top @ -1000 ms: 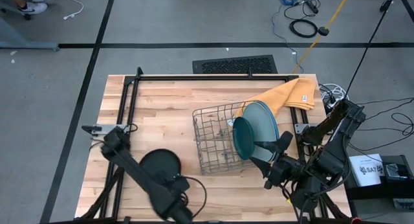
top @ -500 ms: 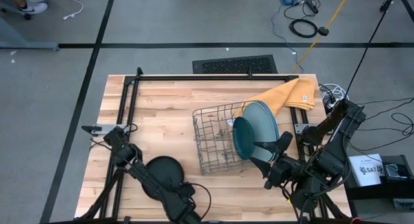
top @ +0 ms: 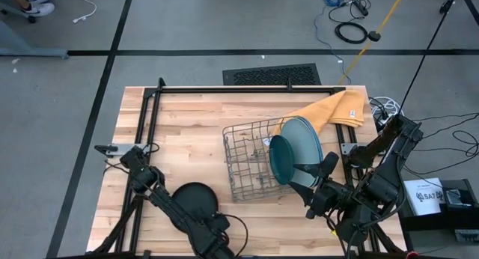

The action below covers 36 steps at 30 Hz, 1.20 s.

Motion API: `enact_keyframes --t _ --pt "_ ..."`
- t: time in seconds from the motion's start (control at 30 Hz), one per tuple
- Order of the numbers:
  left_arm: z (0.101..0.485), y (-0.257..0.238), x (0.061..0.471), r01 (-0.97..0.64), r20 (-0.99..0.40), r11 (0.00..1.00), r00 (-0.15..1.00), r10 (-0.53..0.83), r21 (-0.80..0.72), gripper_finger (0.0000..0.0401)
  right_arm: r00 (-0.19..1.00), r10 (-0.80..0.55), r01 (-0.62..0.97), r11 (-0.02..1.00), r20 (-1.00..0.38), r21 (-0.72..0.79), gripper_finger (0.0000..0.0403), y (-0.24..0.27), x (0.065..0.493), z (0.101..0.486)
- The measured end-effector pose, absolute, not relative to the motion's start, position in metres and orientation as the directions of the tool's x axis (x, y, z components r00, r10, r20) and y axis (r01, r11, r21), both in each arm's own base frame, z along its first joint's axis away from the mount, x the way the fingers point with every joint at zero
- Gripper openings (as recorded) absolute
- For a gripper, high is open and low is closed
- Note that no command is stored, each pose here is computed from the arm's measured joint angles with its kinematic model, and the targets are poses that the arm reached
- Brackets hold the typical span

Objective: Sort dishes
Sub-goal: Put the black plate into the green dish rack

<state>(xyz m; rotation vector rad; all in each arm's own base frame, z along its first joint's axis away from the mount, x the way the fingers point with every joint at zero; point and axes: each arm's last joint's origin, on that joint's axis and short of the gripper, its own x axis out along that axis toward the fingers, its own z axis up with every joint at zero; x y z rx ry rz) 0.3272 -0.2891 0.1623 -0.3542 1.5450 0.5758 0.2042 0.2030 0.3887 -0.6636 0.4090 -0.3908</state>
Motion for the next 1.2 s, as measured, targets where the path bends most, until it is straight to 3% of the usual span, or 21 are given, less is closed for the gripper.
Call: enact_keyframes --t 0.13,0.23,0.43,0.6,0.8,1.03,1.2 --pt "0.173 -0.289 0.328 -0.557 -0.990 0.821 -0.115 0.075 0.127 0.0194 0.850 -0.470 0.214 0.721 -0.238 -0.659 0.0253 0.203 0.204 0.389" --pt "0.197 -0.287 0.324 -0.549 -0.984 0.823 -0.168 0.061 0.145 0.0206 0.850 -0.470 0.214 0.721 -0.238 -0.659 0.0254 0.203 0.204 0.389" --pt "0.243 -0.288 0.307 -0.505 -0.990 0.853 -0.037 0.133 0.133 0.0208 0.850 -0.470 0.212 0.719 -0.239 -0.662 0.0254 0.203 0.204 0.389" --pt "0.234 -0.307 0.292 -0.229 -0.995 0.969 -0.064 0.080 0.092 0.0209 0.849 -0.470 0.210 0.718 -0.240 -0.664 0.0254 0.203 0.204 0.388" --pt "0.220 -0.317 0.264 -0.021 -0.974 0.984 -0.148 0.172 0.177 0.0209 0.851 -0.462 0.200 0.724 -0.249 -0.660 0.0254 0.203 0.204 0.388" --pt "0.198 -0.324 0.240 0.065 -0.948 0.975 -0.228 0.220 0.210 0.0209 0.851 -0.462 0.203 0.729 -0.250 -0.654 0.0254 0.203 0.204 0.388" --pt "0.180 -0.327 0.234 0.084 -0.949 0.974 -0.224 0.223 0.209 0.0209 0.851 -0.460 0.205 0.734 -0.252 -0.648 0.0253 0.203 0.204 0.388"
